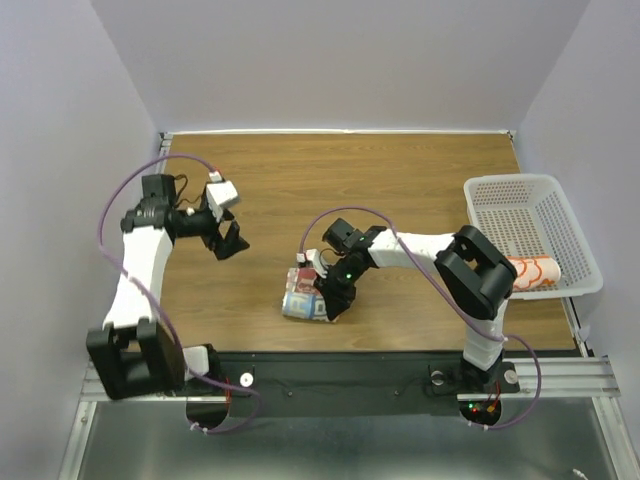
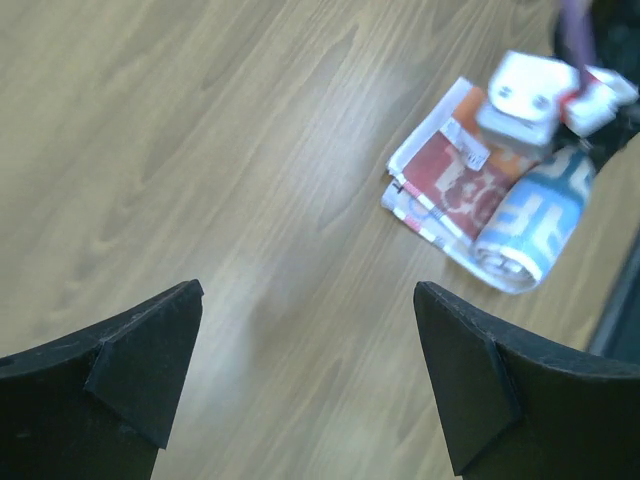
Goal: Roll the towels
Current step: Roll the towel
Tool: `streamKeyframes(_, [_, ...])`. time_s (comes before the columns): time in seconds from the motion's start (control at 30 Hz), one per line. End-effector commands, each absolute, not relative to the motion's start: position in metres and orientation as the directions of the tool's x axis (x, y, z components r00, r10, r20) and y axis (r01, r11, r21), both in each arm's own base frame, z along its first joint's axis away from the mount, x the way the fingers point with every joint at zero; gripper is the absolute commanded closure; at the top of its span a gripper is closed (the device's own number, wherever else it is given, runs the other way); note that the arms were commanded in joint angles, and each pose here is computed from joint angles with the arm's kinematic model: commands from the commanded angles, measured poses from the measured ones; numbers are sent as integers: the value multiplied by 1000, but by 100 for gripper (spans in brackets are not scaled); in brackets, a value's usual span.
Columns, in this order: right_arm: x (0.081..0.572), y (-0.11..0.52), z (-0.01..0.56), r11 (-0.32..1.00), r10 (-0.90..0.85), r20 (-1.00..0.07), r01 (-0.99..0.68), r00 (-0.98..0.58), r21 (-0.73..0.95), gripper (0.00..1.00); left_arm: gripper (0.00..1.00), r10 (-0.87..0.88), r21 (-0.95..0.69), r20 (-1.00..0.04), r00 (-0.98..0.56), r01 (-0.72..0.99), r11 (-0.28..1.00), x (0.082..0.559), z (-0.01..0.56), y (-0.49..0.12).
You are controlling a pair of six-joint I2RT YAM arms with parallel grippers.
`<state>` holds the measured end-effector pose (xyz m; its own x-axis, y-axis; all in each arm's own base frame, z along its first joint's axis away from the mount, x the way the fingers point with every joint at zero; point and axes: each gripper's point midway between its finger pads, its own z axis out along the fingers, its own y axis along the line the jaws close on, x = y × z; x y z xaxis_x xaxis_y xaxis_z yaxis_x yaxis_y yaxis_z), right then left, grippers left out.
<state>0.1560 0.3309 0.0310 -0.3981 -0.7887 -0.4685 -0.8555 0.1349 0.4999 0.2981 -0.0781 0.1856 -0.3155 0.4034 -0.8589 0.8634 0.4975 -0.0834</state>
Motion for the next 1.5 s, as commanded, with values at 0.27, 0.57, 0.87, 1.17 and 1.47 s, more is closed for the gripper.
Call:
streamKeyframes(0.27, [161,332,28,184,-755,-276,-595,-595,782,99,1,802,554,-500,326,833,8,210,110,-112])
streamKeyframes(0.57, [168,333,24,216,-716,-164,-439,-678,872,97,1,723,573,-508,469,810,-123,197,102,-183])
streamKeyframes(0.87, [177,335,29,214,-698,-141,-392,-703,895,96,4,682,522,-488,545,808,-273,178,79,-226])
streamKeyframes(1.17, [179,335,36,201,-696,-156,-399,-700,895,91,28,780,430,-435,450,865,-259,187,34,-218])
streamKeyframes(1.47, [208,330,54,205,-653,-216,-444,-726,873,64,69,822,295,-442,359,924,-244,171,18,-211])
